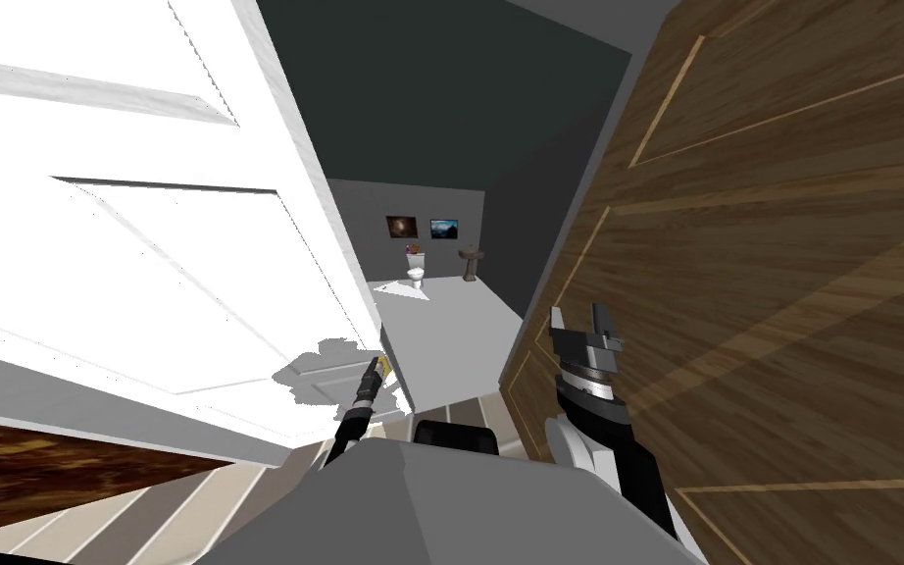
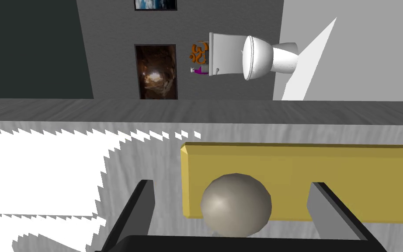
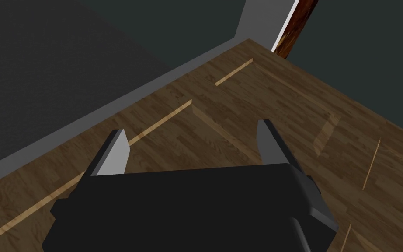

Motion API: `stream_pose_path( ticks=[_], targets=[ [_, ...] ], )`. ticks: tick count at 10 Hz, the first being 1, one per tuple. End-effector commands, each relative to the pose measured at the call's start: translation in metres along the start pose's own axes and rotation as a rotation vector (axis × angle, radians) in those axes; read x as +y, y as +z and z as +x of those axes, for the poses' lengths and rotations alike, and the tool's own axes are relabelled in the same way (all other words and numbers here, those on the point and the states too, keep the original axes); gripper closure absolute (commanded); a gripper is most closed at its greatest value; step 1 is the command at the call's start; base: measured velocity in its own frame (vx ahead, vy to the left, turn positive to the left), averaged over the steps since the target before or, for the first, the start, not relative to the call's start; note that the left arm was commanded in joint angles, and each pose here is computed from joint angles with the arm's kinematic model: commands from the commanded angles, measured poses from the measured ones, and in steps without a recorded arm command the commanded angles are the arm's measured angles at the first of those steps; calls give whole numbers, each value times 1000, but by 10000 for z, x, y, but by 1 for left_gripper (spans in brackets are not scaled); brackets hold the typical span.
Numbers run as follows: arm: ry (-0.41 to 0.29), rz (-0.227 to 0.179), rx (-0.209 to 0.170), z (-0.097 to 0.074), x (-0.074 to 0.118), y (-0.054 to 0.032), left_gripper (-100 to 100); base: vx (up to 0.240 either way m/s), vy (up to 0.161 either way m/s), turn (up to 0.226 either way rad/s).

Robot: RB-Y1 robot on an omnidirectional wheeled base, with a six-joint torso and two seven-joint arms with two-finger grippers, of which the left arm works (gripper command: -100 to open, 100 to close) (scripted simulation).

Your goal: Pull the door open

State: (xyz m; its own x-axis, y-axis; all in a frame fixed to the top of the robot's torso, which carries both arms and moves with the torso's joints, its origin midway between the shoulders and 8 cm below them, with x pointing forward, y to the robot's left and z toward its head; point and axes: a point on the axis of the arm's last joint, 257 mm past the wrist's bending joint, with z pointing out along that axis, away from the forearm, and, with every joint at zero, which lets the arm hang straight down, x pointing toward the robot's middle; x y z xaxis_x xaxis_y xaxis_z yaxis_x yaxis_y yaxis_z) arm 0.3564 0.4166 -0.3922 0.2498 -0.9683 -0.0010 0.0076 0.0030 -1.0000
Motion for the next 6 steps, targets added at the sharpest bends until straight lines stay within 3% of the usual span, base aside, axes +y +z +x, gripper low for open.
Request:
stream_pose_path(
  ticks=[1, 2, 6],
  targets=[
    [0, 0, 0, 0, 0, 0, -100, 61, -10, 29],
    [0, 0, 0, 0, 0, 0, 100, -18, -3, -2],
    [0, 0, 0, 0, 0, 0, 100, -11, 2, -9]
  ],
)
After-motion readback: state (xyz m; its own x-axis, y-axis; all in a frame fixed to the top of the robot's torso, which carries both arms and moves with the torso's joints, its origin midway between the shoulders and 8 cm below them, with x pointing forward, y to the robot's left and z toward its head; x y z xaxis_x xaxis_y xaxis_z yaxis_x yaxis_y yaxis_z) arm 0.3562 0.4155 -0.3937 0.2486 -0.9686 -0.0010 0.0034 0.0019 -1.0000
